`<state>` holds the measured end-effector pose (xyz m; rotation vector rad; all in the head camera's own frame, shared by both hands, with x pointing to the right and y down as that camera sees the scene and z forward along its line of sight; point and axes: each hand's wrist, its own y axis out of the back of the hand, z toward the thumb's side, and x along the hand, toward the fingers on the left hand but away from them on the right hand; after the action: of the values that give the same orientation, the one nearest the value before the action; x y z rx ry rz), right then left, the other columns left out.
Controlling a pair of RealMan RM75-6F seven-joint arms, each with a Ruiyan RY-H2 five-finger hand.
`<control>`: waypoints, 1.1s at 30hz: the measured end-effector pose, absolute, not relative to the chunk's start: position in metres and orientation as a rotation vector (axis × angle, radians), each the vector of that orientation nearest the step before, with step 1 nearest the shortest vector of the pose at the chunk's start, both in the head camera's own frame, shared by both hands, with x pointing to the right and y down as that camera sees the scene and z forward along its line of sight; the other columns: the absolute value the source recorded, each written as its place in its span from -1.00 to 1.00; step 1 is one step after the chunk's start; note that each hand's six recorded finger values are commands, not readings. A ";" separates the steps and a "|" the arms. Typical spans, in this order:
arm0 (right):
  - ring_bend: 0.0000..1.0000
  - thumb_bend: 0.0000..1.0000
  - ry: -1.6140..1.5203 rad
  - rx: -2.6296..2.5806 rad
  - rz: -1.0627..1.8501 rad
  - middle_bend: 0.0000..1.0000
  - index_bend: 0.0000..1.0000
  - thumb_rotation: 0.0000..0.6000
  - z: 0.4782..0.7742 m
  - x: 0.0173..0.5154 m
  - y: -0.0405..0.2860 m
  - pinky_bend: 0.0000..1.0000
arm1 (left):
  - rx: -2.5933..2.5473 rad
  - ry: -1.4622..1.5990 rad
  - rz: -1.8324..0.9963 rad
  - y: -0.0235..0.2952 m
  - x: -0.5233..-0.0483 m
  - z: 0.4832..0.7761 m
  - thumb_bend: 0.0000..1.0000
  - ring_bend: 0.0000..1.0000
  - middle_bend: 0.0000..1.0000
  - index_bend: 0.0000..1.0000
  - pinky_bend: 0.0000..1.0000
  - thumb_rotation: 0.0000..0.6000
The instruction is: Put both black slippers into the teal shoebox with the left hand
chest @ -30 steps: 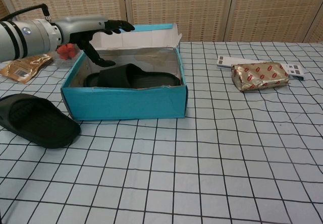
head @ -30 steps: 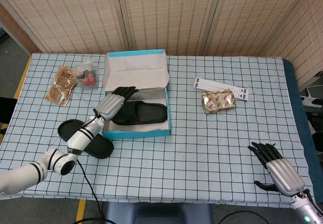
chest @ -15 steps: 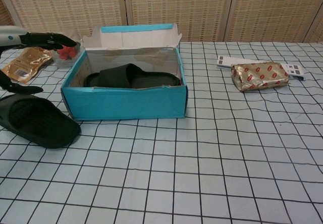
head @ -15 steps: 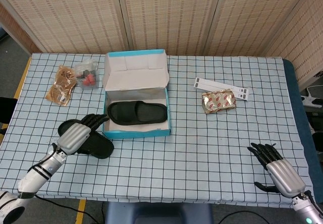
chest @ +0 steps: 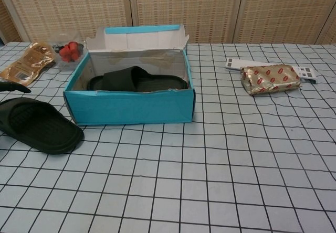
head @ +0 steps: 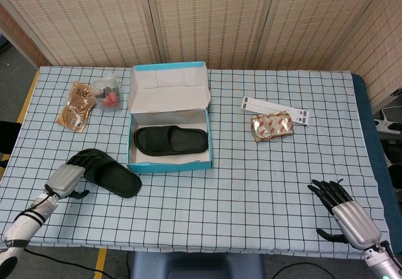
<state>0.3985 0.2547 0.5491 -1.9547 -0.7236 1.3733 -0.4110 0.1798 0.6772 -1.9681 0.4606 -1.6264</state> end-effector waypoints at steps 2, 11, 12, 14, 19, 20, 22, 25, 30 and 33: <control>-1.00 -0.85 -0.723 -1.954 1.375 -1.00 -1.00 1.00 0.549 0.399 0.254 -1.00 | -1.971 0.446 -1.622 0.183 -0.409 0.680 -0.41 -1.00 -1.00 -1.00 -1.00 1.00; -1.00 -0.85 -0.714 -1.957 1.384 -1.00 -1.00 1.00 0.550 0.399 0.256 -1.00 | -1.967 0.459 -1.545 0.184 -0.393 0.697 -0.41 -1.00 -1.00 -1.00 -1.00 1.00; -1.00 -0.85 -0.714 -1.957 1.388 -1.00 -1.00 1.00 0.550 0.399 0.256 -1.00 | -1.974 0.462 -1.539 0.184 -0.391 0.700 -0.41 -1.00 -1.00 -1.00 -1.00 1.00; -1.00 -0.85 -0.715 -1.955 1.389 -1.00 -1.00 1.00 0.550 0.399 0.256 -1.00 | -1.980 0.461 -1.531 0.184 -0.388 0.705 -0.42 -1.00 -1.00 -1.00 -1.00 1.00; -1.00 -0.85 -0.712 -1.953 1.395 -1.00 -1.00 1.00 0.551 0.400 0.255 -1.00 | -1.985 0.436 -1.515 0.183 -0.381 0.716 -0.42 -1.00 -1.00 -1.00 -1.00 1.00; -1.00 -0.85 -0.712 -1.953 1.396 -1.00 -1.00 1.00 0.551 0.400 0.255 -1.00 | -1.983 0.428 -1.517 0.182 -0.381 0.717 -0.42 -1.00 -1.00 -1.00 -1.00 1.00; -1.00 -0.85 -0.715 -1.951 1.397 -1.00 -1.00 1.00 0.551 0.400 0.254 -1.00 | -1.977 0.413 -1.526 0.183 -0.381 0.722 -0.42 -1.00 -1.00 -1.00 -1.00 1.00; -1.00 -0.85 -0.718 -1.950 1.399 -1.00 -1.00 1.00 0.551 0.401 0.254 -1.00 | -1.968 0.404 -1.536 0.183 -0.381 0.728 -0.41 -1.00 -1.00 -1.00 -1.00 1.00; -1.00 -0.85 -0.716 -1.950 1.400 -1.00 -1.00 1.00 0.551 0.401 0.254 -1.00 | -1.954 0.433 -1.530 0.183 -0.379 0.735 -0.39 -0.87 -0.75 -0.98 -0.91 1.00; -1.00 -0.85 -0.718 -1.949 1.401 -1.00 -1.00 1.00 0.552 0.401 0.253 -1.00 | -1.945 0.476 -1.518 0.181 -0.380 0.736 -0.35 -0.48 -0.27 -0.68 -0.69 1.00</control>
<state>0.4010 0.2534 0.5515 -1.9489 -0.7176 1.4012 -0.3798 0.1811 0.7362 -1.9453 0.4760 -1.5181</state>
